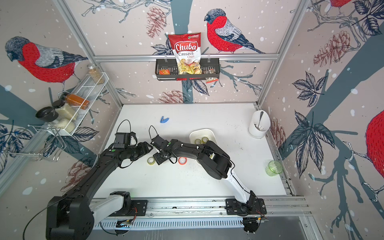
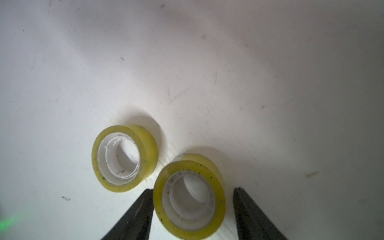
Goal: Put the transparent tape into the storage box
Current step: Pick up the tape from the center of the board, then place the tape in the storage box.
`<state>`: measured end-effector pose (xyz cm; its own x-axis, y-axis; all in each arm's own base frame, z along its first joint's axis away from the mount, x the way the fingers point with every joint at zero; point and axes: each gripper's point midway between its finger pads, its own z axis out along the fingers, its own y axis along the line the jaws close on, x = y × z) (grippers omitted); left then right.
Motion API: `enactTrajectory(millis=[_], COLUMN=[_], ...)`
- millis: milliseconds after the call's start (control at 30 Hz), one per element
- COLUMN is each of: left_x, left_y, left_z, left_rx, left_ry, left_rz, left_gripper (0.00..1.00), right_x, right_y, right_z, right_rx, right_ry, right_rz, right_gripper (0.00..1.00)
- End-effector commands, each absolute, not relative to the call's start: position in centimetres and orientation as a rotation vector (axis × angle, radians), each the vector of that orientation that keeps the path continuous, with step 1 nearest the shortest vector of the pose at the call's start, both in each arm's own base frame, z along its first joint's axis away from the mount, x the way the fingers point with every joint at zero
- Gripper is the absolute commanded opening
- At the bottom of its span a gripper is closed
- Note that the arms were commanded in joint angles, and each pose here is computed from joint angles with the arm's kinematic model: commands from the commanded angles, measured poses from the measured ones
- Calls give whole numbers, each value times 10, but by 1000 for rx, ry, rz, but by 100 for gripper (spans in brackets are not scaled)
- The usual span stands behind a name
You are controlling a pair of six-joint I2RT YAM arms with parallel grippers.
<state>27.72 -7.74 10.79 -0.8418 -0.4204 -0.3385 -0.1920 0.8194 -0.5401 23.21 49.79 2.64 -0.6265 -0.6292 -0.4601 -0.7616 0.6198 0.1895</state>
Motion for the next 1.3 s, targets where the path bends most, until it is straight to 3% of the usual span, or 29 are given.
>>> enactTrajectory(millis=[0, 400, 800, 1267], left_x=[276, 278, 280, 284], left_y=[-76, -83, -114, -157], left_z=[106, 110, 132, 145], left_rx=[-457, -398, -210, -87], left_ry=[2556, 2551, 2489, 2453], left_rz=[-692, -734, -772, -870], left_gripper=[73, 72, 69, 70], right_x=[236, 255, 266, 289], right_y=[499, 471, 436, 343], right_z=[24, 33, 106, 147], right_rx=[-1084, -941, -772, -455], right_ry=[2501, 2569, 2531, 2601], right_rz=[544, 544, 678, 634], right_gripper=[62, 54, 53, 52])
